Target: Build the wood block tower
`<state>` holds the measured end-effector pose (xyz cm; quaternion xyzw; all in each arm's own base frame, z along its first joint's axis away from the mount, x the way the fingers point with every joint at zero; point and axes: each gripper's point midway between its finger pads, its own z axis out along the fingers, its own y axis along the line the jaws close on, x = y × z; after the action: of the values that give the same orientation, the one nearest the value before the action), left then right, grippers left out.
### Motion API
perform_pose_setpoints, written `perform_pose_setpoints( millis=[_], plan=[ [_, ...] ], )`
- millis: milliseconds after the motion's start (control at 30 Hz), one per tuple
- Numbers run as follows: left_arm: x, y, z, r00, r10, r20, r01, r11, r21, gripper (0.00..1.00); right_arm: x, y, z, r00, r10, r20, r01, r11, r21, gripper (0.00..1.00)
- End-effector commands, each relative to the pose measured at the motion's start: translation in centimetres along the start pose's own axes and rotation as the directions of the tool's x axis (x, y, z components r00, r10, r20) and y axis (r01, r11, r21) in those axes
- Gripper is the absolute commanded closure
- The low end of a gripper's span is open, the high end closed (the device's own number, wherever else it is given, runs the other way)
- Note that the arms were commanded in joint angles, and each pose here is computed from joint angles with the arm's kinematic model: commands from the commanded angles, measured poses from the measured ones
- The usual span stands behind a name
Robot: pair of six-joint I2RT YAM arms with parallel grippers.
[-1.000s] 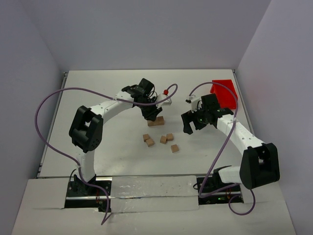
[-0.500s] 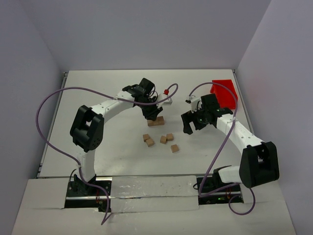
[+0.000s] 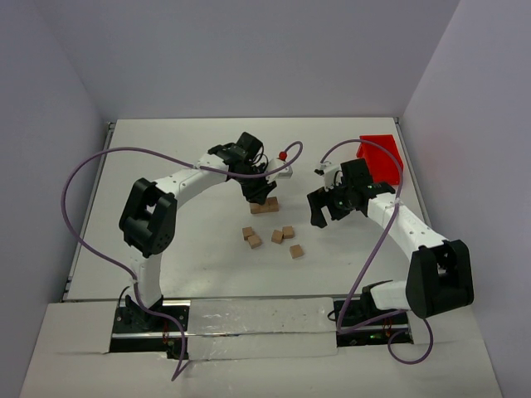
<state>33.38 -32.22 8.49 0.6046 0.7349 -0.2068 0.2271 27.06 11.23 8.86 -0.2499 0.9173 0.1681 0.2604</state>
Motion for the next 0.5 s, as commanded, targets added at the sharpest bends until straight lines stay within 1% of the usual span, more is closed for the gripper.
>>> perform_pose_setpoints(
  millis=[0,467],
  plan=[
    [-1.96,0.20,0.08,0.998,0.039,0.047,-0.039,0.999,0.006,0.67,-1.15,-0.25,-0.17,0.999,-0.006,0.035,0.006,1.000,0.000,0.00],
    [-2.04,0.25,0.51,0.998,0.035,0.049,-0.036,0.999,0.012,0.64,-1.03,-0.26,0.00,1.000,-0.004,0.026,0.004,1.000,-0.004,0.00]
  ],
)
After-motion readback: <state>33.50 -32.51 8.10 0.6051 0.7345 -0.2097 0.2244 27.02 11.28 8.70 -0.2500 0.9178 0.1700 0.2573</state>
